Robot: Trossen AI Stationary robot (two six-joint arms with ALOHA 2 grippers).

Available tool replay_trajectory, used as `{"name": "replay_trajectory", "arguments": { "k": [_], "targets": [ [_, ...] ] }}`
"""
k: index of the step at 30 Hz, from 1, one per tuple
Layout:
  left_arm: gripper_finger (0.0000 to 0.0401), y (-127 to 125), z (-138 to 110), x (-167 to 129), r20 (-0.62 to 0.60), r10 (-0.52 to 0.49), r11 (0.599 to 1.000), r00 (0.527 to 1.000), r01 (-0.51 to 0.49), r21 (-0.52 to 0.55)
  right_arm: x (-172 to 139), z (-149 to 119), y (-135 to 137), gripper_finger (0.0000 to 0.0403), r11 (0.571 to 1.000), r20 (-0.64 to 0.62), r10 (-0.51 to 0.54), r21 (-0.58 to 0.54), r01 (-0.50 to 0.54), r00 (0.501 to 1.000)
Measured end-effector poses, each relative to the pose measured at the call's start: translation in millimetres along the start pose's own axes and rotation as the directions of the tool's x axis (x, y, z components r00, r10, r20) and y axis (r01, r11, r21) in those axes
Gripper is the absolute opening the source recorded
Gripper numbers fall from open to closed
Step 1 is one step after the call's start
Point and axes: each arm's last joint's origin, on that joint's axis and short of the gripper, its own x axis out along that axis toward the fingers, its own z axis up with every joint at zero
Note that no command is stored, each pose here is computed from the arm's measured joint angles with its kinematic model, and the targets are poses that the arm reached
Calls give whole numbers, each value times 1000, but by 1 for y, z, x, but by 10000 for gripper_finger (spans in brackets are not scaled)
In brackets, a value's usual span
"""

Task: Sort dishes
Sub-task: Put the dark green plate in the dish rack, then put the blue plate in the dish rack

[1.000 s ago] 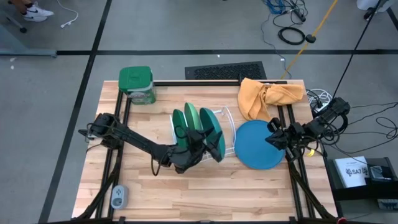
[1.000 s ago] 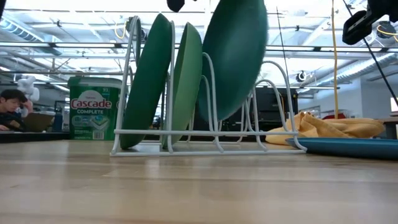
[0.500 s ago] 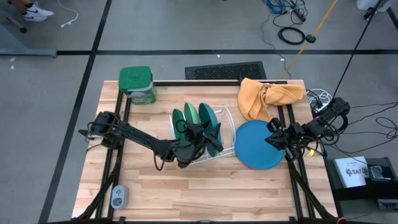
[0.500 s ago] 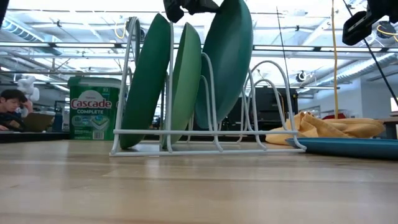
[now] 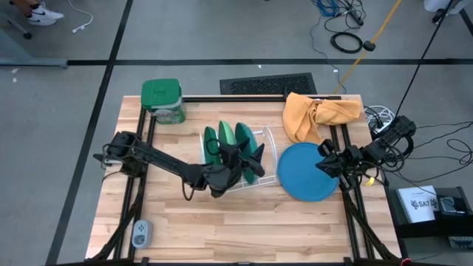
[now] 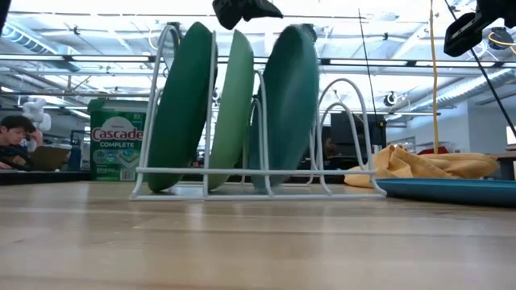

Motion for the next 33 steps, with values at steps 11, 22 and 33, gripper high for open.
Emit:
{"name": "replay_trajectory", "arguments": {
  "k": [11, 22, 33],
  "targets": [
    [309, -9, 13, -11, 45, -58, 998, 997, 57, 25, 0, -4, 0, 4, 1000, -40, -2, -15, 1, 999],
    [309, -45, 80, -93, 92, -329, 928, 940, 304, 218, 0, -21, -3, 120, 992, -343, -107, 33, 125, 933],
    [309, -48, 85, -148, 8, -268, 909, 963, 250, 333, 26, -36, 10, 182, 930, -828, -251, -64, 361, 501]
  ]
}}
